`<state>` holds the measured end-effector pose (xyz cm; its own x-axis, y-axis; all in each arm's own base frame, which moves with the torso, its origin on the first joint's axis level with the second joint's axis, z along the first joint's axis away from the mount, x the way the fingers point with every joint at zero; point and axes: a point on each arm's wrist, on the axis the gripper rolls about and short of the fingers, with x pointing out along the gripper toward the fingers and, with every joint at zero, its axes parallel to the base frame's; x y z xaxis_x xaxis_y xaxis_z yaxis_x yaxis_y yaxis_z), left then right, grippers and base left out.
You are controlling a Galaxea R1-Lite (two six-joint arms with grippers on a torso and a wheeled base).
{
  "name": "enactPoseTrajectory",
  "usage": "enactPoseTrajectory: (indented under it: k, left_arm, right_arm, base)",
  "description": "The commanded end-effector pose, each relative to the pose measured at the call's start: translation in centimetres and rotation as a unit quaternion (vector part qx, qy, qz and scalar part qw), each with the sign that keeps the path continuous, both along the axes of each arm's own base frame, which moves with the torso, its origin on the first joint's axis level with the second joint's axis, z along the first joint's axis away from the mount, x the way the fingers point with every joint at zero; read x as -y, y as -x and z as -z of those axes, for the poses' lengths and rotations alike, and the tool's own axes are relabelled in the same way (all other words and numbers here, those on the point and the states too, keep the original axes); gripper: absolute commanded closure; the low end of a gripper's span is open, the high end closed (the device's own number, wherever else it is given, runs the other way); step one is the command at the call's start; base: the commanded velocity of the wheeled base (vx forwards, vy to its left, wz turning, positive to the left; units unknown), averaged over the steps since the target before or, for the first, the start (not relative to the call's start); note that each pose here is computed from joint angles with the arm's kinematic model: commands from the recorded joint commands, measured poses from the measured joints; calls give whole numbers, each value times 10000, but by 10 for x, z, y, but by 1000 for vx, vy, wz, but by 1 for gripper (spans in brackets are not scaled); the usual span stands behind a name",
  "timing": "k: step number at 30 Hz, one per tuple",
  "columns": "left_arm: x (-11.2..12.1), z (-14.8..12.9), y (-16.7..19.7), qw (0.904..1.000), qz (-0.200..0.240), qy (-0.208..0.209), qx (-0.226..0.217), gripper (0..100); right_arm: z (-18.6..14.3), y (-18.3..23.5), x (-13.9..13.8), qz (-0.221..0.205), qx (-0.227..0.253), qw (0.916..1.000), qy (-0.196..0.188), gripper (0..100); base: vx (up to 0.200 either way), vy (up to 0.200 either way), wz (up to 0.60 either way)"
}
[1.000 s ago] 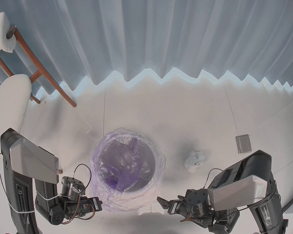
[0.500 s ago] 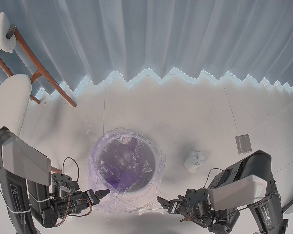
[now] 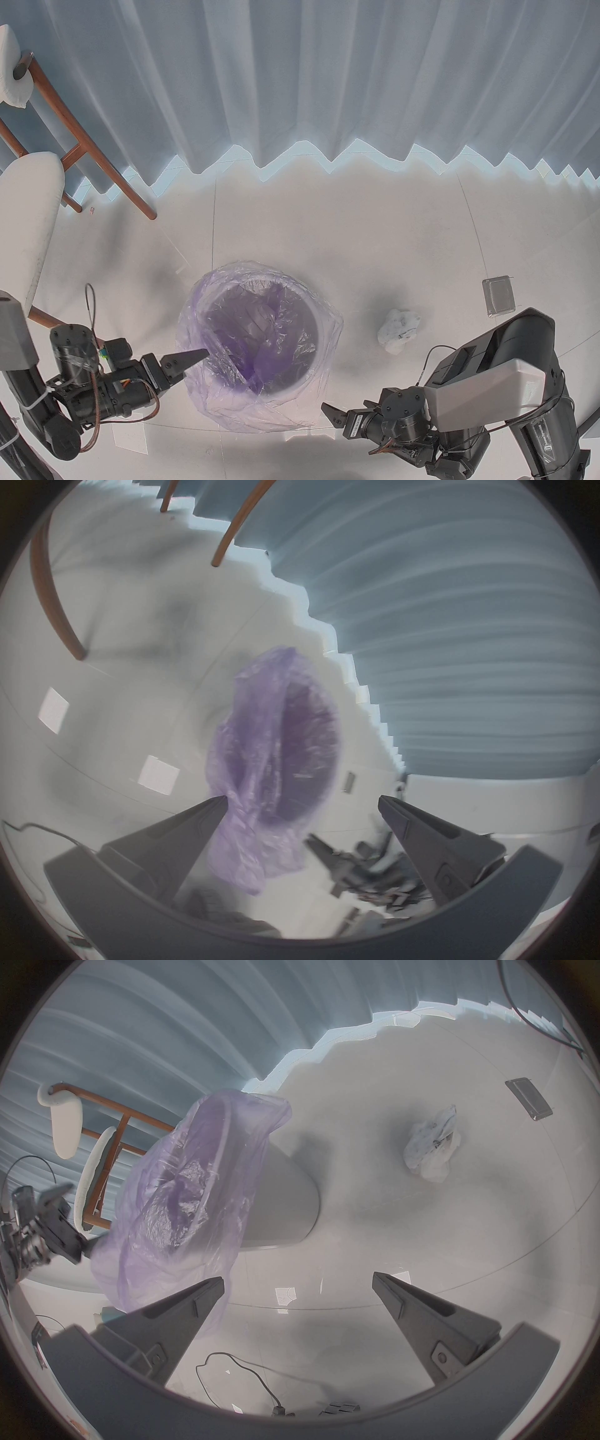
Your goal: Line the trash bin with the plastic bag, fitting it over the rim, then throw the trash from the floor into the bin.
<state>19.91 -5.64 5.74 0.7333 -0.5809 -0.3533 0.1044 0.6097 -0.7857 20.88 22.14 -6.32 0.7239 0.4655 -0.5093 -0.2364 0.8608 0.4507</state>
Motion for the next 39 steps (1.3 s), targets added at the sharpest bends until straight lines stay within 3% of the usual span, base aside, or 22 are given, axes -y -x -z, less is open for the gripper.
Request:
enactPoseTrajectory:
  k: [1,4,7,11,15,20,30,36,39]
  left_arm:
    - [-12,-70,30,9839,478,1512,828,0]
    - [-21,-99,30,9698,573,2113,1073,0]
    - [-36,-117,31,9585,649,2615,934,0]
    - [-52,-130,11,9566,834,2618,970,0]
    - [-57,-113,-16,9585,950,2648,459,0]
    - [-54,-75,-25,9517,1282,2749,-487,0]
    - [-29,-54,-6,9386,2055,2622,-896,0]
    - [-26,-25,-14,9475,2190,2191,-791,0]
    - [-23,-9,-22,9625,1978,1780,-527,0]
  right_arm:
    - [-1,-1,-1,-3,57,10000,-64,0]
    - [-1,-1,-1,-3,57,10000,-64,0]
    - [-1,-1,-1,-3,57,10000,-64,0]
    - [0,-1,-1,-3,52,10000,-58,0]
    - [-1,-1,-1,-3,62,10000,-70,0]
    - [0,-1,-2,-3,62,10000,-70,0]
    - [1,-1,-2,-7,61,10000,-58,0]
    - [1,-2,-2,0,69,10000,-61,0]
    - [1,-3,-3,20,93,9999,-70,0]
  base:
    - [0,0,0]
    - [0,0,0]
    - [0,0,0]
    - [0,0,0]
    - [0,0,0]
    - [0,0,0]
    - [0,0,0]
    - [0,0,0]
    - [0,0,0]
